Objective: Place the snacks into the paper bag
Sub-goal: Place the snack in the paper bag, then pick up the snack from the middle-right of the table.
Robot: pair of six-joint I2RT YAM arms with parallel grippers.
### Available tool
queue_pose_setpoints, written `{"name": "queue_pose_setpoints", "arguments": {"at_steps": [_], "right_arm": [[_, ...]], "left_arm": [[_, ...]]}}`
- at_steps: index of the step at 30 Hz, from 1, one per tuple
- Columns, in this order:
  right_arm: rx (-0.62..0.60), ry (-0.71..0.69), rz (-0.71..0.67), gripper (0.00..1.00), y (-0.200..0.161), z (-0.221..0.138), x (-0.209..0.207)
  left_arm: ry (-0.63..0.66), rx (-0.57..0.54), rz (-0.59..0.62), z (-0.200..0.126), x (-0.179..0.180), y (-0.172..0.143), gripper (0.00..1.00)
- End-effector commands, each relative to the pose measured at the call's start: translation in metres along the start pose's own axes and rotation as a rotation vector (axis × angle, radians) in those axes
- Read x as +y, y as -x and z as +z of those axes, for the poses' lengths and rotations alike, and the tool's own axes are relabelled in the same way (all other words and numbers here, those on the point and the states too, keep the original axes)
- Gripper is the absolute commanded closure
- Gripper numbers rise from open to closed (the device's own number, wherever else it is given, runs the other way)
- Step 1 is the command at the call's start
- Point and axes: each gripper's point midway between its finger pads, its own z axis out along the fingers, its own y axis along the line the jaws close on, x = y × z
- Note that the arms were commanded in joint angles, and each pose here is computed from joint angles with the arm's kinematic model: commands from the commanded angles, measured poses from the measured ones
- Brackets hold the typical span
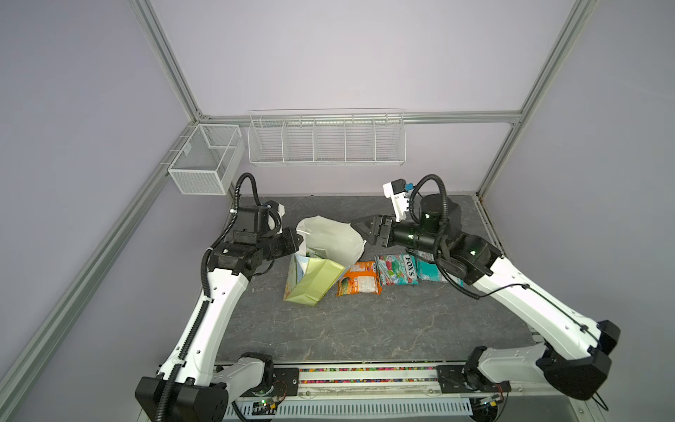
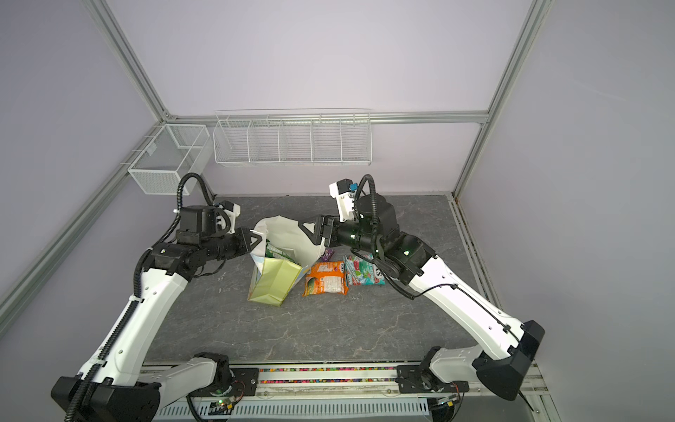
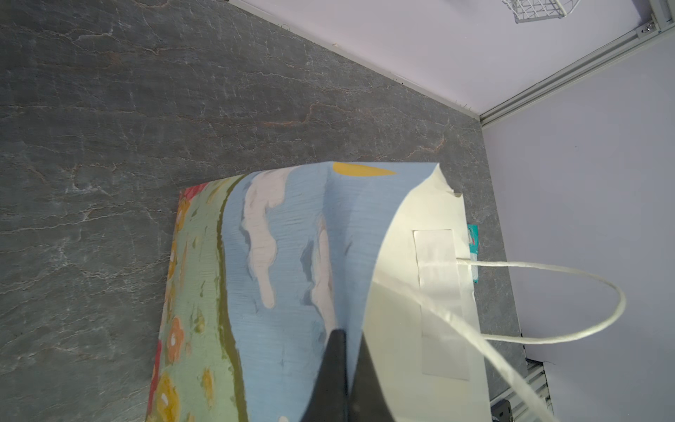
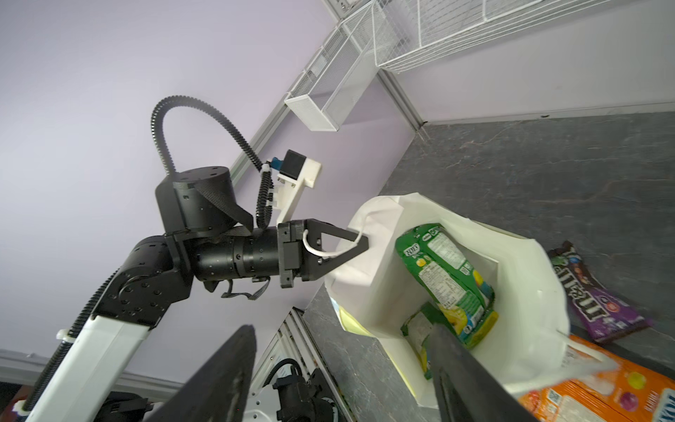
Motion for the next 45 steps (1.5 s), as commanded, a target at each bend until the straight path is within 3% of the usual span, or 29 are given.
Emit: {"name": "queue_pose_setpoints", "arguments": {"at_steps": [1,15,27,45], "right_arm": [[0.005,-0.109,-0.022,0.21,-0.007,-0.014,-0.030],[-0.032,-0.331,0.049,0.14,-0.018,-0.068,-0.110],[-0.014,-0.442,0.169,0.14,-0.039,-0.097,-0.171],[-0.075,-0.532,0.608,0.14,-0.108,-0.153,-0.293]], "left_arm": [[-0.042,-0.057,0.029,-0.009,-0.014,0.014,1.00],[-0.048,-0.057,0.035,-0.010,-0.015,0.015,1.00],[-0.055,-0.062,0.036,-0.012,-0.017,0.016,1.00],[-0.055,-0.055,0.035,-0.009,-0.015,0.013,1.00]]}}
